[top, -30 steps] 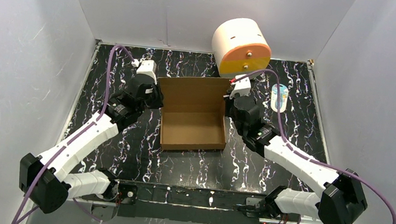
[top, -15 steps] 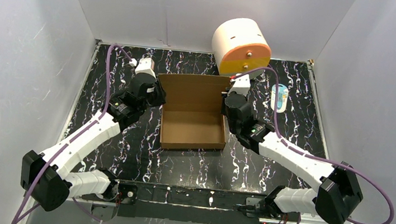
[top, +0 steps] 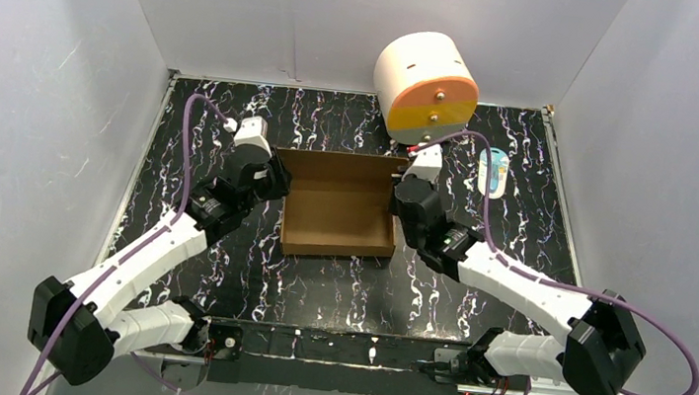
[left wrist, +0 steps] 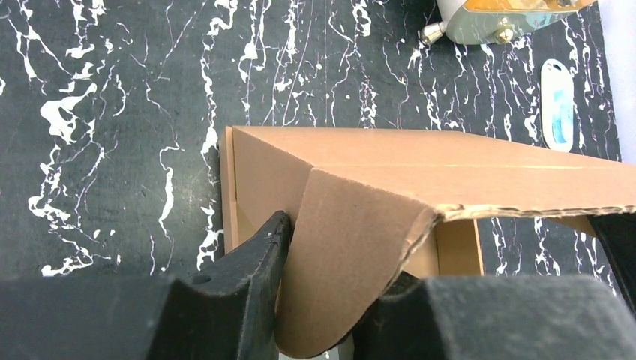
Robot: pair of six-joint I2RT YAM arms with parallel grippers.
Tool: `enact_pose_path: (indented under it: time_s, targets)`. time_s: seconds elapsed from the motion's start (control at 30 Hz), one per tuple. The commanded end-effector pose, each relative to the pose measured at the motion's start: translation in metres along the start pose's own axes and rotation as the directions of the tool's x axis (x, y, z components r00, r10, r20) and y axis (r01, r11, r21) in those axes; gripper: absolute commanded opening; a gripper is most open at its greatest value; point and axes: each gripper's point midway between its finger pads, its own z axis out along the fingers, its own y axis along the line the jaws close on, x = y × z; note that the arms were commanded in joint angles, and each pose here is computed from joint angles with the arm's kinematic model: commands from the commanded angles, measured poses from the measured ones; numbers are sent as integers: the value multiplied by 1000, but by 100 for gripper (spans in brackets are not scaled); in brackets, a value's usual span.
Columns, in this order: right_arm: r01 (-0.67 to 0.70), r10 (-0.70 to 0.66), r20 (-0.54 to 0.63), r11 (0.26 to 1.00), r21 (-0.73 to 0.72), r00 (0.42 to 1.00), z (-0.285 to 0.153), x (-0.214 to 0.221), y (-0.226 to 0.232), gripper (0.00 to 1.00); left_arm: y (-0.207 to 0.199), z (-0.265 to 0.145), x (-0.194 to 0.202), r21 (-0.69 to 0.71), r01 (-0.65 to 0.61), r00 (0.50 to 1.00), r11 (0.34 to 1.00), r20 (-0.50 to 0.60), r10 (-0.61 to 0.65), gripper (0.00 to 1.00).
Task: Fold the paper box
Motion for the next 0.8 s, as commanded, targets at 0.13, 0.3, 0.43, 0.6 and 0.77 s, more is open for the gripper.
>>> enact_pose_path:
  time_s: [0.13,0.3,0.43,0.6,0.77]
  targets:
    - [-80,78,-17,990,-119,997,-22,7,13,28,-9,-19,13,103,63,998,993,-7,-63,29]
    - [-50,44,-33,976,-212,998,-36,16,17,36,6,-33,38,103,83,996,991,-53,-78,41]
    - [-11,-10,-68,955,-296,998,-53,23,20,52,17,-52,50,99,102,992,990,-78,-94,58]
    - [10,-37,-65,924,-381,997,-81,14,18,66,20,-83,46,146,111,993,983,-66,-102,72]
    - [51,-73,-42,915,-399,996,-104,-14,10,76,14,-117,7,171,46,999,984,2,-47,78]
